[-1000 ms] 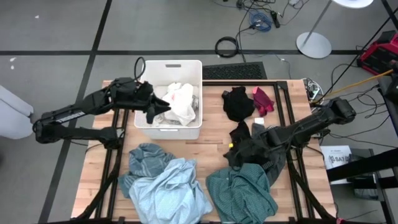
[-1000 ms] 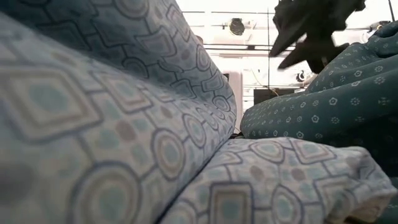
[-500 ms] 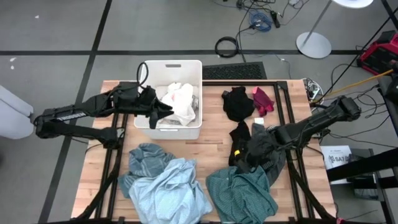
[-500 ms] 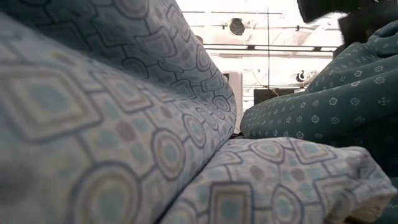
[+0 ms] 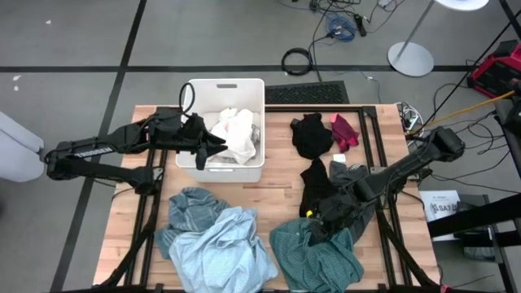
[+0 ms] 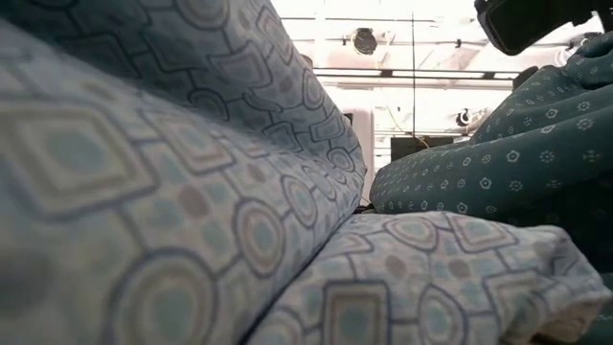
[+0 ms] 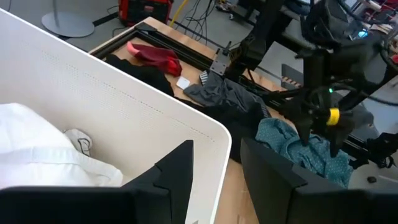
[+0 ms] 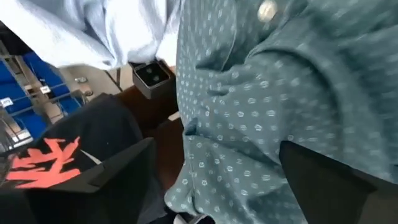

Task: Sort clothes
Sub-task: Put the green shirt into the white laundry bin

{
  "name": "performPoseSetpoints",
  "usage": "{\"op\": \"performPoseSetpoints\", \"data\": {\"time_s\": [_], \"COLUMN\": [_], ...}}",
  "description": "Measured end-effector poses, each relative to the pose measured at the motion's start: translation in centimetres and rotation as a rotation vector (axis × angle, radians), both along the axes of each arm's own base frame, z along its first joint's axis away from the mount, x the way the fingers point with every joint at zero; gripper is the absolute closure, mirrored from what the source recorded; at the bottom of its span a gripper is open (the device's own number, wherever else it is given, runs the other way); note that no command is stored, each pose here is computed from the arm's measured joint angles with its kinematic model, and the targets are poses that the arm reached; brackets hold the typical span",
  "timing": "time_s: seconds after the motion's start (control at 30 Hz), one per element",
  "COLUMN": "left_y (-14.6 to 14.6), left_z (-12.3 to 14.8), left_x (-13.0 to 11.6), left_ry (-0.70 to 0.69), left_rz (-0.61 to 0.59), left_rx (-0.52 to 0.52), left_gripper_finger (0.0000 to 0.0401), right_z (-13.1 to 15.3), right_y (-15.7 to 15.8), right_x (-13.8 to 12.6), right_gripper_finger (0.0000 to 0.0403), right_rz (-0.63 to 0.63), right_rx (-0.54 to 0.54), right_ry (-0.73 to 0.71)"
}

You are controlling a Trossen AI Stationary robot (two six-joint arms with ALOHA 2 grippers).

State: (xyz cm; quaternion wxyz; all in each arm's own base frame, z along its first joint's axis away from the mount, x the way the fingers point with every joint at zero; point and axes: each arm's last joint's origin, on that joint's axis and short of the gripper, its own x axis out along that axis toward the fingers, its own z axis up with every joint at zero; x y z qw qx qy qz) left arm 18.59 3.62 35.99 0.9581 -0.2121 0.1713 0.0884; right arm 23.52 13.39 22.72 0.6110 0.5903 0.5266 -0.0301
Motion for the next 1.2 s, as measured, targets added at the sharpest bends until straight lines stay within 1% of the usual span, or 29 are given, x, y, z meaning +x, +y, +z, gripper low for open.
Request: {"op": "performPoseSetpoints", "data": {"time_s": [0.1,0.27,0.33,0.4,0.47,0.5,0.57,0.63,0.67,0.7,0.8,0.83,0.93,1.1,1.2], "left_y": [0.0,0.0,0.0,0.0,0.0,0.0,0.0,0.0,0.0,0.0,0.0,0.0,0.0,0.0,0.0], "left_z": [0.0,0.0,0.0,0.0,0.0,0.0,0.0,0.0,0.0,0.0,0.0,0.0,0.0,0.0,0.0], "left_x": [0.0,0.0,0.0,0.0,0.0,0.0,0.0,0.0,0.0,0.0,0.0,0.0,0.0,0.0,0.0], "left_ry": [0.002,0.003,0.003,0.003,0.003,0.003,0.003,0.003,0.003,0.003,0.003,0.003,0.004,0.006,0.005], "left_rz": [0.0,-0.006,-0.006,-0.007,-0.01,-0.013,-0.014,-0.015,-0.015,-0.015,-0.016,-0.016,-0.021,-0.031,-0.031], "left_rx": [0.001,0.016,0.016,0.016,0.014,0.013,0.013,0.013,0.013,0.013,0.013,0.013,0.022,0.043,0.043], "left_gripper_finger": [0.0257,0.0257,0.0257,0.0257,0.0257,0.0257,0.0257,0.0257,0.0257,0.0257,0.0257,0.0257,0.0257,0.0257,0.0257], "right_z": [-1.5,-4.8,-5.8,-6.7,-7.2,-7.3,-7.3,-7.3,-7.2,-7.0,-6.0,-5.5,-3.0,3.2,7.2], "right_y": [1.2,2.1,2.4,2.6,2.7,2.8,2.8,2.8,2.8,2.8,2.7,2.6,1.8,-0.3,-1.9], "right_x": [0.6,1.0,1.1,1.2,1.3,1.4,1.5,1.6,1.6,1.6,1.9,2.1,3.0,4.2,4.8], "right_gripper_finger": [0.0074,0.0091,0.0105,0.0128,0.0167,0.0192,0.0258,0.0335,0.0366,0.038,0.0382,0.0383,0.0392,0.0396,0.0396], "right_rz": [0.012,-0.013,-0.022,-0.023,-0.023,-0.024,-0.022,-0.026,-0.025,-0.022,-0.042,-0.053,-0.114,-0.153,-0.166], "right_rx": [0.002,-0.055,-0.069,-0.085,-0.091,-0.089,-0.089,-0.097,-0.099,-0.097,-0.062,-0.051,-0.038,-0.103,-0.191], "right_ry": [0.036,0.204,0.248,0.274,0.286,0.284,0.268,0.25,0.241,0.226,0.169,0.126,-0.067,-0.339,-0.506]}}
